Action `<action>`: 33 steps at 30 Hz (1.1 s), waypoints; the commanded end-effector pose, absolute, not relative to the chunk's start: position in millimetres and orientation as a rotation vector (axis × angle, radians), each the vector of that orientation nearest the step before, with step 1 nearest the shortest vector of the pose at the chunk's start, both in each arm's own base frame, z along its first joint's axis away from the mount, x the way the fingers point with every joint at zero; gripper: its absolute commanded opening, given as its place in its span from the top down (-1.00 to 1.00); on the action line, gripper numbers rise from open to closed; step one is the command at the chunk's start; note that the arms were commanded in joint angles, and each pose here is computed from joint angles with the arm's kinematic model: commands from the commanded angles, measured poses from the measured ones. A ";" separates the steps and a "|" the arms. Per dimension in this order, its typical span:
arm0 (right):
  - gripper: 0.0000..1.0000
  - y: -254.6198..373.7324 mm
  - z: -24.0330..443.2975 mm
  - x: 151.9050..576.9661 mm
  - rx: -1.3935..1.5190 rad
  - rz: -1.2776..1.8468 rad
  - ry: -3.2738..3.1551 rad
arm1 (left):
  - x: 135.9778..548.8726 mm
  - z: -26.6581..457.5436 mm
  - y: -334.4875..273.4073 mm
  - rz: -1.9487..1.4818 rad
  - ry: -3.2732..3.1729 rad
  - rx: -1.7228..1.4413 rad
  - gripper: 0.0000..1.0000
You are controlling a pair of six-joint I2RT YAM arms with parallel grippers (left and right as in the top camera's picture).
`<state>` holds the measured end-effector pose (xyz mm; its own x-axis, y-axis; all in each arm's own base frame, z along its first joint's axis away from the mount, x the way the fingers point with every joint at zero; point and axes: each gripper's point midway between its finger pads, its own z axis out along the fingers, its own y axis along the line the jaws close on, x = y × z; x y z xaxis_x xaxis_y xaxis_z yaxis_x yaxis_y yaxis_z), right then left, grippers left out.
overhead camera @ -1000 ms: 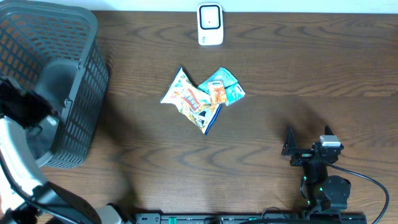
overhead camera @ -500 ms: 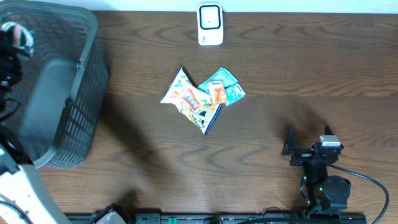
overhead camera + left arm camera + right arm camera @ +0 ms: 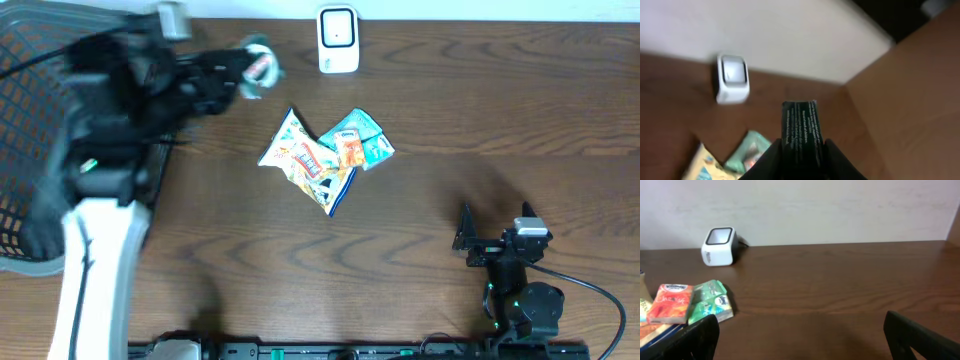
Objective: Scan the item barcode
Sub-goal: 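Carry the tin over the pile and release it near the scanner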
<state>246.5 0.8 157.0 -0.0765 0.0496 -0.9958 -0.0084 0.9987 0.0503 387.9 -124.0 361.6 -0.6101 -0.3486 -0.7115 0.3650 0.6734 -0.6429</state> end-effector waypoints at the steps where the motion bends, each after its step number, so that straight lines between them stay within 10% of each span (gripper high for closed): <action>1: -0.99 -0.2 155.5 246.4 0.038 0.046 1.651 | 410.9 306.8 -154.1 -0.966 2.122 0.045 0.52; 8: -0.99 -0.2 155.5 246.4 0.038 0.046 1.651 | 428.9 204.2 -198.5 -1.010 2.374 0.051 0.31; 17: -0.98 -0.2 155.5 246.4 0.038 0.046 1.651 | 429.2 154.0 -202.8 -1.009 2.508 0.008 -0.56; 33: -0.98 -0.2 155.5 246.4 0.037 0.047 1.651 | 381.3 101.3 -167.9 -0.628 2.825 -0.048 -0.78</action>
<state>246.5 0.7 157.1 -0.0761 0.0492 -0.9959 -0.0081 0.9987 0.0500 379.4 -185.4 110.6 -0.9735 -0.0862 -0.2116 0.0365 0.8555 -0.5165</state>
